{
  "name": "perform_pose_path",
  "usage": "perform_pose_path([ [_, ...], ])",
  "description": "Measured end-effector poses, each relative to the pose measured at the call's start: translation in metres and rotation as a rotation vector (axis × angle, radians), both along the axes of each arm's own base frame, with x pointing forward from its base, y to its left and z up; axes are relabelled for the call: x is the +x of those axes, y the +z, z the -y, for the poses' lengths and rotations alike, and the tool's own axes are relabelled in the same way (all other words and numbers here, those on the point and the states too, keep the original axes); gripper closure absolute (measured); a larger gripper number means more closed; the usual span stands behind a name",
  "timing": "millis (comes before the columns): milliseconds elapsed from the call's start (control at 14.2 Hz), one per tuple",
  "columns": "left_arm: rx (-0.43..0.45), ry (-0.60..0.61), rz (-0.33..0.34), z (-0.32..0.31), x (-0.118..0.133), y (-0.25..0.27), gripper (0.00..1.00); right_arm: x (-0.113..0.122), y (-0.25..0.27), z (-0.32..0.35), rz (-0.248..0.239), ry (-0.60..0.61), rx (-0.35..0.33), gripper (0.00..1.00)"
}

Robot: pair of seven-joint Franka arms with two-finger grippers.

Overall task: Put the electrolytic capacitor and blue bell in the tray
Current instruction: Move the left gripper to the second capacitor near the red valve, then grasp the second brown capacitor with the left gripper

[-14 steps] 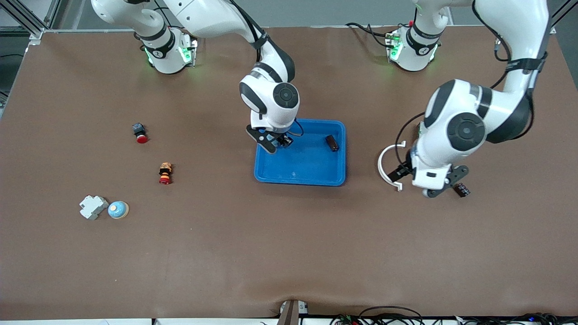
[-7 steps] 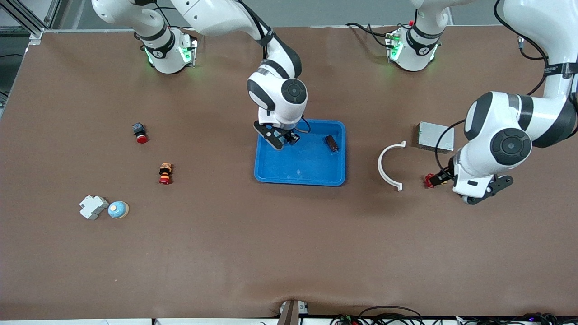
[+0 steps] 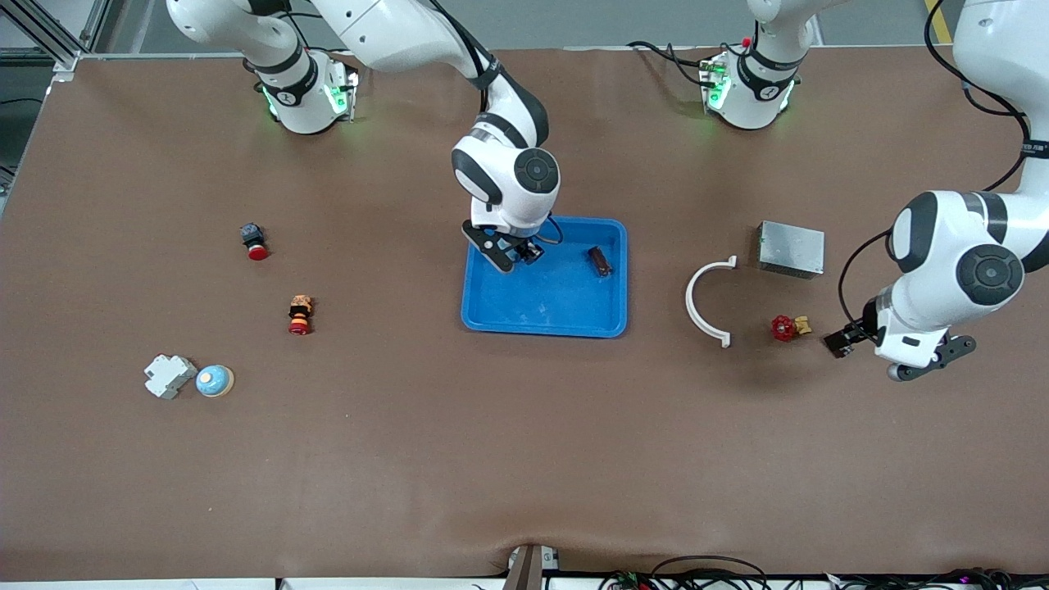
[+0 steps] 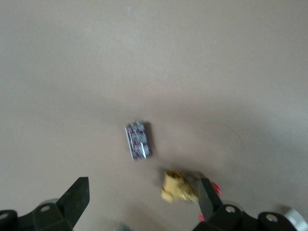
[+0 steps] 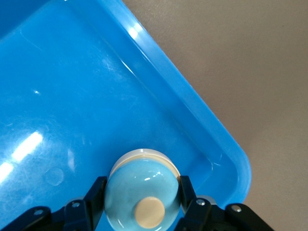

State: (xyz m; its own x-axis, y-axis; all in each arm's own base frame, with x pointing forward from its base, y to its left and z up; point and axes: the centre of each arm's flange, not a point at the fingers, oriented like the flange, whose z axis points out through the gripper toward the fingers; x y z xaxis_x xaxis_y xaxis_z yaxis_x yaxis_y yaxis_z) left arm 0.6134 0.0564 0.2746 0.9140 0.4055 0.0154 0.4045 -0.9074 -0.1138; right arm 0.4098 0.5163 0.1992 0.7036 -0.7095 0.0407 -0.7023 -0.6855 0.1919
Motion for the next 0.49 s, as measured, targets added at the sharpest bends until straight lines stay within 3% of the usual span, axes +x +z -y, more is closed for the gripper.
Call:
perform_pose_path([
  [492, -0.073, 0.021, 0.081, -0.023, 0.002, -0.064, 0.1, 0.001, -0.011, -0.002, -0.003, -0.014, -0.009, 0.34],
])
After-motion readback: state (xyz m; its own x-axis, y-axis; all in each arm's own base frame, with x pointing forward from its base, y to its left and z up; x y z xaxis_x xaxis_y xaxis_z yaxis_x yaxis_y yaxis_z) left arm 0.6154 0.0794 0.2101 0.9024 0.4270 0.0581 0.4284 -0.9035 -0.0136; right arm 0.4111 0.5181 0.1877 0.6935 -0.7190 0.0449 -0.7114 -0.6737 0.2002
